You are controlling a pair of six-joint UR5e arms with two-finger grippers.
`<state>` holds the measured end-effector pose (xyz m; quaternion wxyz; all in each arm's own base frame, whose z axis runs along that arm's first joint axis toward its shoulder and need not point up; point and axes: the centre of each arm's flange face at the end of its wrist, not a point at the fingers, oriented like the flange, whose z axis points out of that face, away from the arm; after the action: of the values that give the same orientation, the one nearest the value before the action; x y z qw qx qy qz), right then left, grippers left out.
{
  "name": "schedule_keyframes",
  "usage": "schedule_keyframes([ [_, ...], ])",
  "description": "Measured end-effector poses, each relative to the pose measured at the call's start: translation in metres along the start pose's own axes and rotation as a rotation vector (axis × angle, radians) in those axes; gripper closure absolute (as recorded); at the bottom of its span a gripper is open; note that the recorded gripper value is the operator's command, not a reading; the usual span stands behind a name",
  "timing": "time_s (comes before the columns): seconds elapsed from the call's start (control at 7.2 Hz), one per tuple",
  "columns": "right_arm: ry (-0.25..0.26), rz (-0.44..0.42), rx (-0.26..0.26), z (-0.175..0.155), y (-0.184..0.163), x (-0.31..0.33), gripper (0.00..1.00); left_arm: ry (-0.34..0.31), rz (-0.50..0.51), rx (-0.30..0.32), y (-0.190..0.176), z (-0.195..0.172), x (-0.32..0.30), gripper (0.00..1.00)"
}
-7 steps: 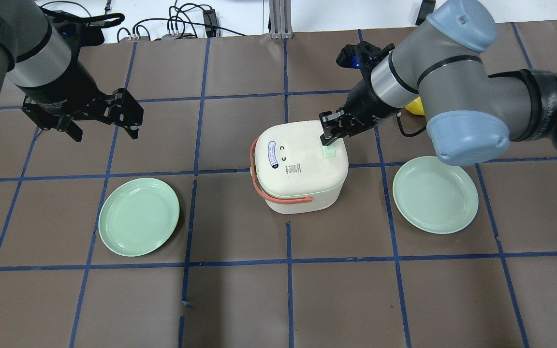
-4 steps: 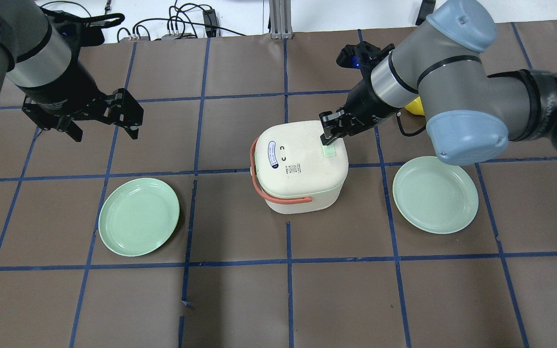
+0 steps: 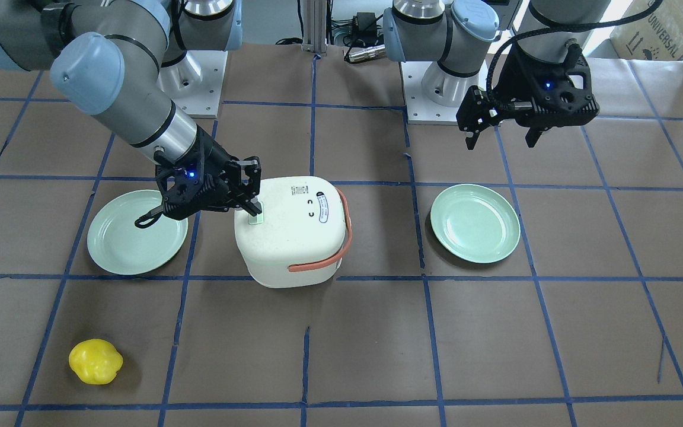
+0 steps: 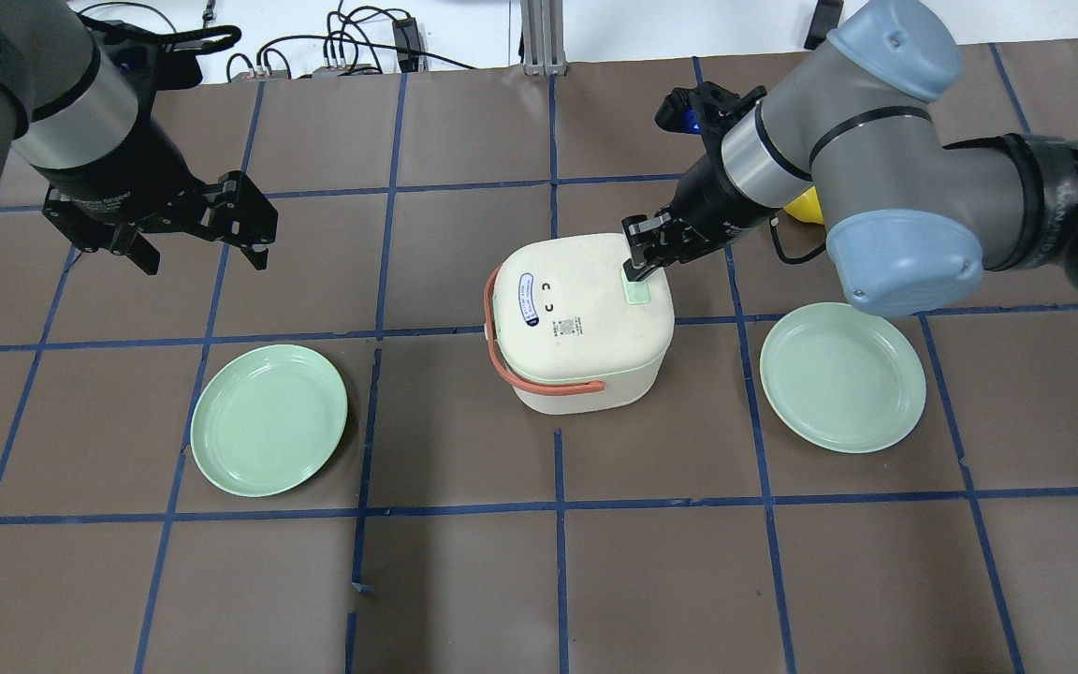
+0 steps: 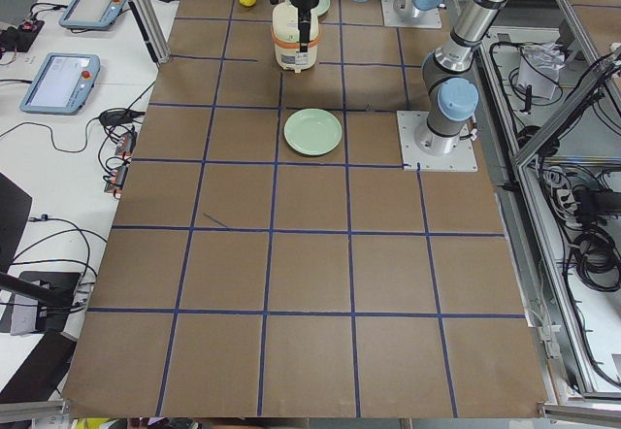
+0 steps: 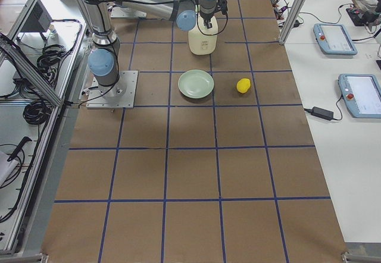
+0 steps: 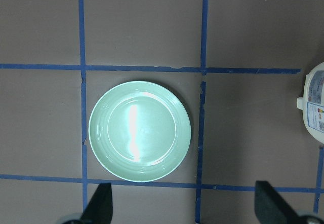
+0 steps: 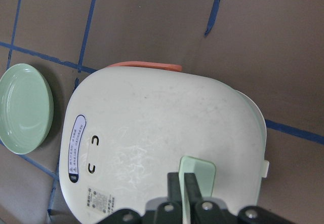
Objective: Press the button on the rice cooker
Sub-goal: 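Press down on the green button with the closed right gripper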
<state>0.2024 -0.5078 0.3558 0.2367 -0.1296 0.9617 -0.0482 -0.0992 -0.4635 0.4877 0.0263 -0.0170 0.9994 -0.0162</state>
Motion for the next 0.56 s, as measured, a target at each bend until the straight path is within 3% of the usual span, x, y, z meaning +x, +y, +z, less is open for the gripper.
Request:
schedule_keyframes([
  [0.56,-0.004,-0.011,-0.005,0.0078,0.0045,0.0034,0.84,0.0,0.0,0.001,-0.0001,-0.0001,0.0,0.0],
])
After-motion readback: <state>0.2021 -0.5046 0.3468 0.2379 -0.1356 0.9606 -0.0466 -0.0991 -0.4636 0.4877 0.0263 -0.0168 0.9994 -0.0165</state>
